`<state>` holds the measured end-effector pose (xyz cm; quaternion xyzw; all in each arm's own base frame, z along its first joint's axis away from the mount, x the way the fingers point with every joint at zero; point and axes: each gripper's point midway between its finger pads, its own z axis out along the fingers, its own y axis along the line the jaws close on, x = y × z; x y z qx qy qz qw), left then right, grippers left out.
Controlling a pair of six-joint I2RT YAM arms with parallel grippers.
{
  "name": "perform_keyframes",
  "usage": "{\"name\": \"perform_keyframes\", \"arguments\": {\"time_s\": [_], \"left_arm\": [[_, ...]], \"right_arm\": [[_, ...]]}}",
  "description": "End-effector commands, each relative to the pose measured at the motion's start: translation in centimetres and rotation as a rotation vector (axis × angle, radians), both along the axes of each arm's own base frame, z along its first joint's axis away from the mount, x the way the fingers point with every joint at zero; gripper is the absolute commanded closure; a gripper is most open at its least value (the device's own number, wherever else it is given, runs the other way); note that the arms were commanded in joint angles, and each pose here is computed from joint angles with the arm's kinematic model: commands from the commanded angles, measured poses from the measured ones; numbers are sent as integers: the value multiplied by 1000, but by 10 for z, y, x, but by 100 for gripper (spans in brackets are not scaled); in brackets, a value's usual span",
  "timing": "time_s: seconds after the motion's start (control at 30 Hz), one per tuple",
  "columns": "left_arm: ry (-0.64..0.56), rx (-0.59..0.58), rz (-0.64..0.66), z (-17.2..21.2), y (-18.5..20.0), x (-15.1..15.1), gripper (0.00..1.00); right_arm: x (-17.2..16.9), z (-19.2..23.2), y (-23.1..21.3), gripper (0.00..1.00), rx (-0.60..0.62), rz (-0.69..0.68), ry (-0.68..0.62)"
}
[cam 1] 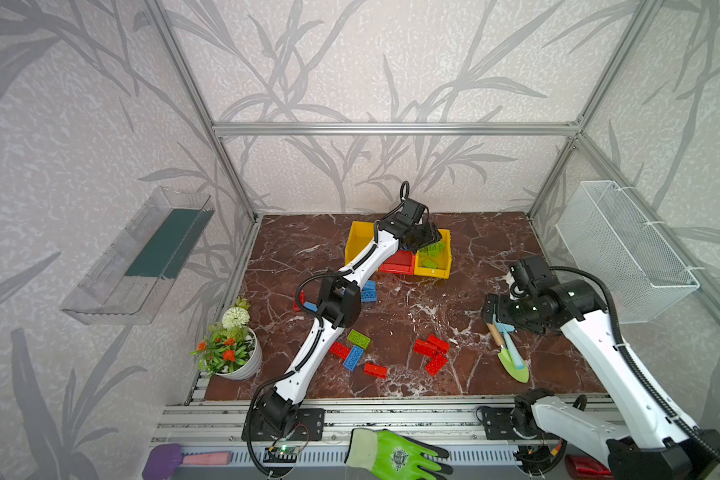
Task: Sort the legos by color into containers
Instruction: 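Carry the small green brick into the yellow bin and open the left gripper, then move the left gripper down to the long green brick near the robot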
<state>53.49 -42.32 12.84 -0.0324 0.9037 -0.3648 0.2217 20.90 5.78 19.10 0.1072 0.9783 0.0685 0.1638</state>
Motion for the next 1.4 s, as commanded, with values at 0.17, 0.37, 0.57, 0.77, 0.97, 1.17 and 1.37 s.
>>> {"name": "perform_keyframes", "arguments": {"time_s": [0.17,0.37,0.57,0.77,0.97,1.17,1.37], "left_arm": [[-93,-39,2,51,0,3,18],[-93,65,1,74,27,-19,19],[-30,176,43,59,77,-69,19],[67,286,181,34,154,-139,19],[280,357,379,1,219,-219,20],[331,337,525,-8,248,-273,21],[340,320,586,-23,257,-301,21]], "right_arm": [[11,3,6,1,23,17,-13],[24,-3,18,1,72,42,-22],[39,-15,38,1,124,115,6],[48,-22,55,1,145,174,14],[45,-31,75,1,138,245,40],[29,-41,90,1,127,306,81],[10,-47,90,1,115,334,105]]}}
